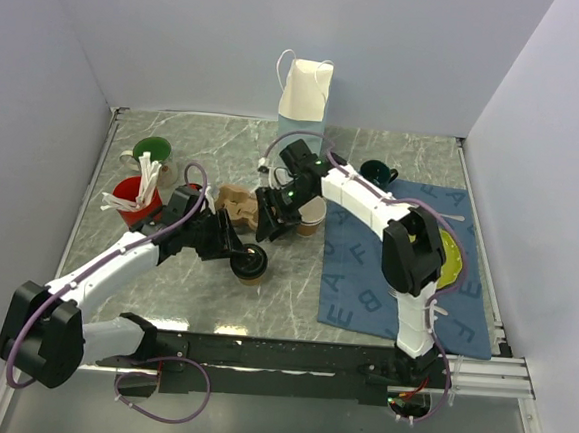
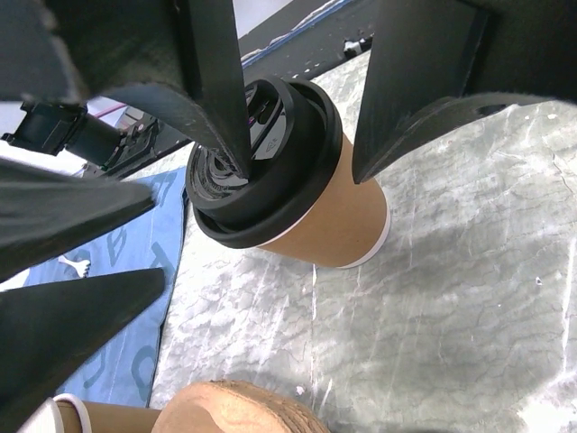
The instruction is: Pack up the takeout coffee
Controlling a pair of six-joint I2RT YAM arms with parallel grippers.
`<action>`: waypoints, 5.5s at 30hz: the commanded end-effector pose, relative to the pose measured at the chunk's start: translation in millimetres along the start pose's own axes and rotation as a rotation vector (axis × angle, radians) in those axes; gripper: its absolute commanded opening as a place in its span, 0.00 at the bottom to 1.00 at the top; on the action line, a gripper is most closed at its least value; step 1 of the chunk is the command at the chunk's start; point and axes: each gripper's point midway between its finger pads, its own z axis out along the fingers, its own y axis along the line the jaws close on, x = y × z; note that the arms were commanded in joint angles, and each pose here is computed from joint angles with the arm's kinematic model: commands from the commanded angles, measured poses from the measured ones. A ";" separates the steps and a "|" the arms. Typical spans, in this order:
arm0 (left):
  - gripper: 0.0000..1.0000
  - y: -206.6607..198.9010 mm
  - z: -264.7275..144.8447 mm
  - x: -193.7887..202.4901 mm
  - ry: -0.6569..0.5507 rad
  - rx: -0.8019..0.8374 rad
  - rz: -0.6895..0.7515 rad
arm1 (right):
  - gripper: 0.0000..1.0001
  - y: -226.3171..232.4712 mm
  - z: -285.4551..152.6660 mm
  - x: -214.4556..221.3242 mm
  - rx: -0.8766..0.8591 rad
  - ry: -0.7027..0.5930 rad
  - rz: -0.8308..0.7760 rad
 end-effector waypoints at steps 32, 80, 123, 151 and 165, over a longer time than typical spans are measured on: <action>0.52 39.6 -0.5 34.4 0.060 -0.247 -0.159 | 0.36 11.6 5.2 51.7 -0.011 -0.228 0.355; 0.53 53.7 14.8 45.9 0.100 -0.263 -0.085 | 0.34 7.9 -24.5 42.8 0.049 -0.291 0.162; 0.52 43.1 37.1 44.1 0.160 -0.192 0.035 | 0.27 -43.4 1.7 31.3 0.015 -0.112 0.078; 0.52 38.4 28.6 45.7 0.105 -0.207 -0.074 | 0.59 0.1 -33.6 23.4 -0.065 -0.151 0.030; 0.62 -42.5 0.2 -7.4 0.013 -0.023 -0.030 | 0.70 -1.8 -14.6 30.6 -0.081 -0.080 0.003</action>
